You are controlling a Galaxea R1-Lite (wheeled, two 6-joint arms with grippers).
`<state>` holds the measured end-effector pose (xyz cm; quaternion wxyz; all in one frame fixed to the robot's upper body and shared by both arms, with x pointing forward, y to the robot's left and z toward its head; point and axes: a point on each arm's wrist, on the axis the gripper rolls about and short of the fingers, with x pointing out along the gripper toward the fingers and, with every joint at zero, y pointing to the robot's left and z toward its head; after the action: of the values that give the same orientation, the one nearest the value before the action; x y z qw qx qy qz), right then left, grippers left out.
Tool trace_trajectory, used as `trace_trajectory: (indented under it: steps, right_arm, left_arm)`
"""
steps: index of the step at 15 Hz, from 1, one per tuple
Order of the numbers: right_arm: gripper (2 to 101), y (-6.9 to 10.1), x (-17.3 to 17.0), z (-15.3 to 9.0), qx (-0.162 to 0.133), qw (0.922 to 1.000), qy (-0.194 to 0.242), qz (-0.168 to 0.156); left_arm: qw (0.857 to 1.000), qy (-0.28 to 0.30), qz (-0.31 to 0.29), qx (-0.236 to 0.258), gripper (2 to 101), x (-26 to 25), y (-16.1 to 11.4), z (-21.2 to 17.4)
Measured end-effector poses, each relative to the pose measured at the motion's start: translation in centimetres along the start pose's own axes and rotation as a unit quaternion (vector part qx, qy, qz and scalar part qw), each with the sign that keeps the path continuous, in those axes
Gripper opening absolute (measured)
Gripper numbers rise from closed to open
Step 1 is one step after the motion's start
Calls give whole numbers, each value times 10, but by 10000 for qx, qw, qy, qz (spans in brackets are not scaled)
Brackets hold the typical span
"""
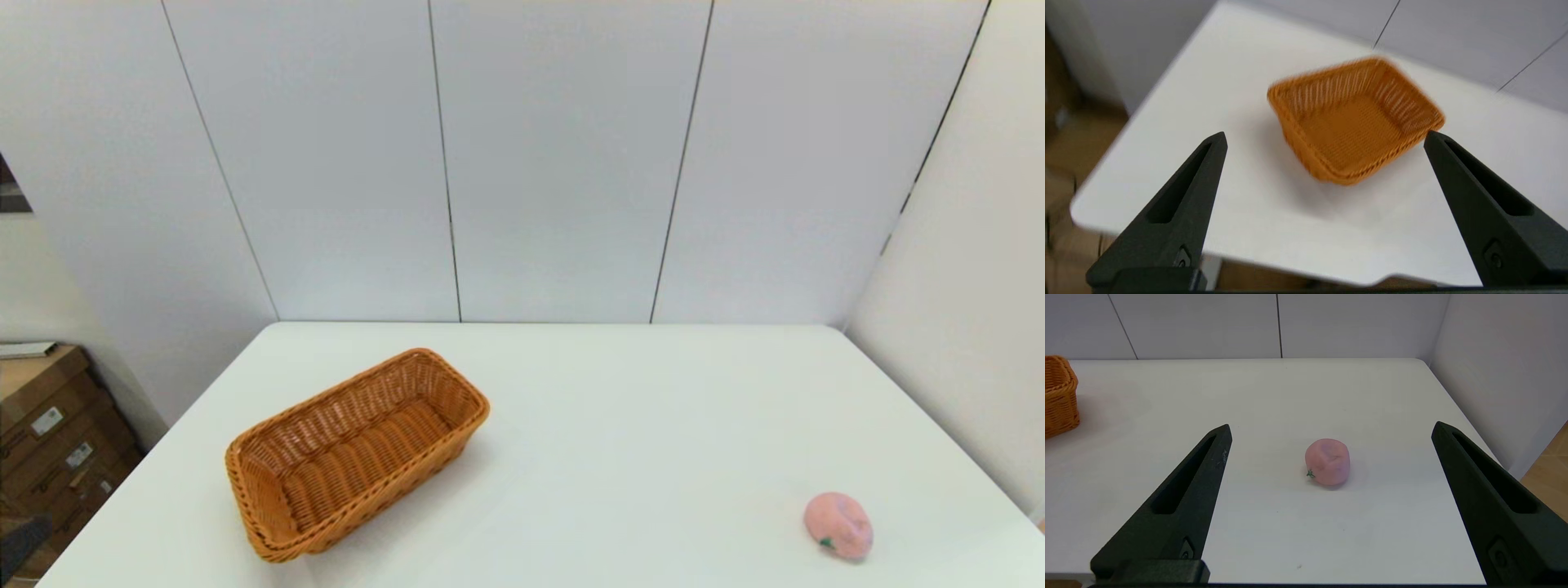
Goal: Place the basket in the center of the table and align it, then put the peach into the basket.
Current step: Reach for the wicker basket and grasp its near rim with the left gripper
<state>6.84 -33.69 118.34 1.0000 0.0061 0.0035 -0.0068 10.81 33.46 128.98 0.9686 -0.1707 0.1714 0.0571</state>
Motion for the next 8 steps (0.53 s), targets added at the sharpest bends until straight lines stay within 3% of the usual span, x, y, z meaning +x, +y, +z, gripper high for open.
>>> trace_trajectory:
  steps: [2, 4, 8]
  right_arm:
    - [971, 0, 0, 0, -4, 10000, 1, -2]
    - [971, 0, 0, 0, -10, 10000, 10, -2]
    - [971, 0, 0, 0, 2, 10000, -1, 0]
  left_arm:
    - [9956, 787, 347, -381, 978, 30, -5, 11]
    - [9816, 1575, 677, -838, 978, 63, -9, 14]
    - [9360, 2903, 1288, -1518, 978, 122, -18, 2]
